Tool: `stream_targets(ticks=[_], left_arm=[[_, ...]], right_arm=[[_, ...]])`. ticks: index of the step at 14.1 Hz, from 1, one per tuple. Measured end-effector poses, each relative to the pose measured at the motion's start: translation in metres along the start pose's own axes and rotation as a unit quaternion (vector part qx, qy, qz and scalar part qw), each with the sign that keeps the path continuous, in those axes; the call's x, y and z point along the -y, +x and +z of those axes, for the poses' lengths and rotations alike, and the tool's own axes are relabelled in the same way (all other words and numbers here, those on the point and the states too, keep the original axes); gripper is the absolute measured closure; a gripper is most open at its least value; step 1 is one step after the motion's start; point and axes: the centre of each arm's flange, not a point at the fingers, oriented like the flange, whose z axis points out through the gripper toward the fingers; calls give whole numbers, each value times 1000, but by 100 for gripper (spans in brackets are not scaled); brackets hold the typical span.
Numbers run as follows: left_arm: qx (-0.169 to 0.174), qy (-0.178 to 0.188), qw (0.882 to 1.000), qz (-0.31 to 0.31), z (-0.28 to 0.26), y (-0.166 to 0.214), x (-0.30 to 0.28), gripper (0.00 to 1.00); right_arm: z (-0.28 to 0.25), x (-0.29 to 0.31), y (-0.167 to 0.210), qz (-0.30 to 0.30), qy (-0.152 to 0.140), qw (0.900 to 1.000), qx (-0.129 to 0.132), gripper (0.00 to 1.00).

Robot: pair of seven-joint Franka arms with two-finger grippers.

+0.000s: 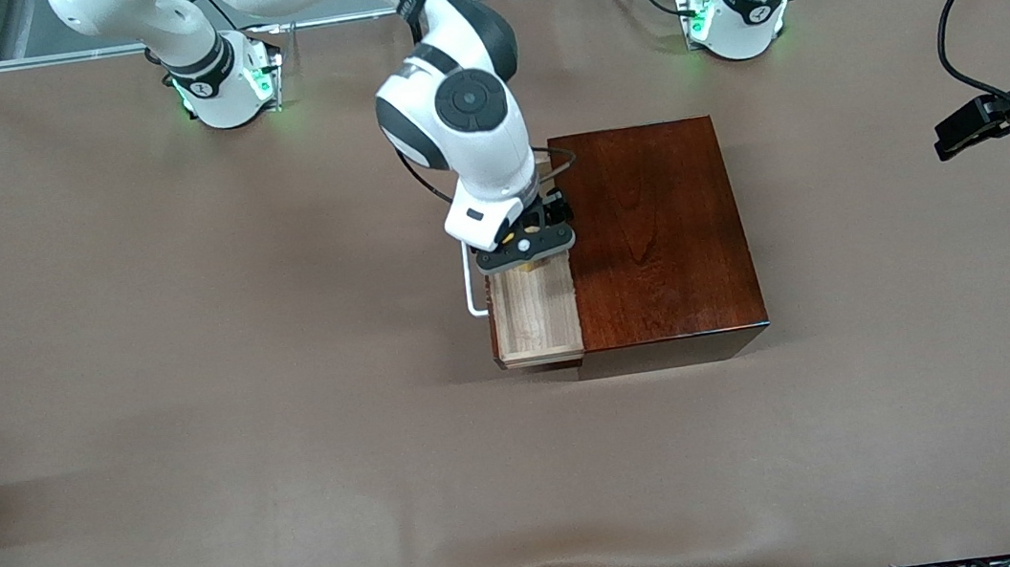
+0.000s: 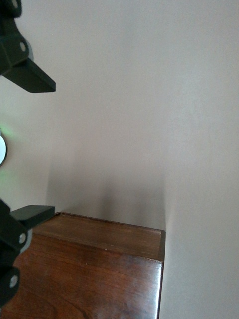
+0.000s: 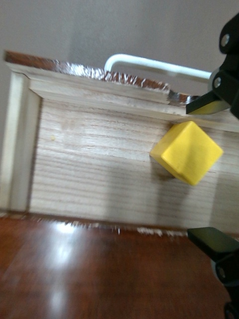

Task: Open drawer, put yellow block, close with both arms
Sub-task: 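Open the right gripper and lift it away from the drawer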

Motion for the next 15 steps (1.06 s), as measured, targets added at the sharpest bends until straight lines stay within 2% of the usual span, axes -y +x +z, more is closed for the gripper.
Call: stream_targets(ticks=[5, 11, 15], left_arm=[[0, 0, 1000, 3, 0, -1, -3, 0], [0, -1, 1000, 8, -1, -2, -9, 0], [-6, -5, 999, 45, -1, -13, -81, 0]], right_arm=[[-61, -26, 5, 17, -3, 1000, -2, 0], [-107, -141, 56, 38, -15, 999, 1, 0], [-133, -199, 62, 50, -16, 999, -4, 0]])
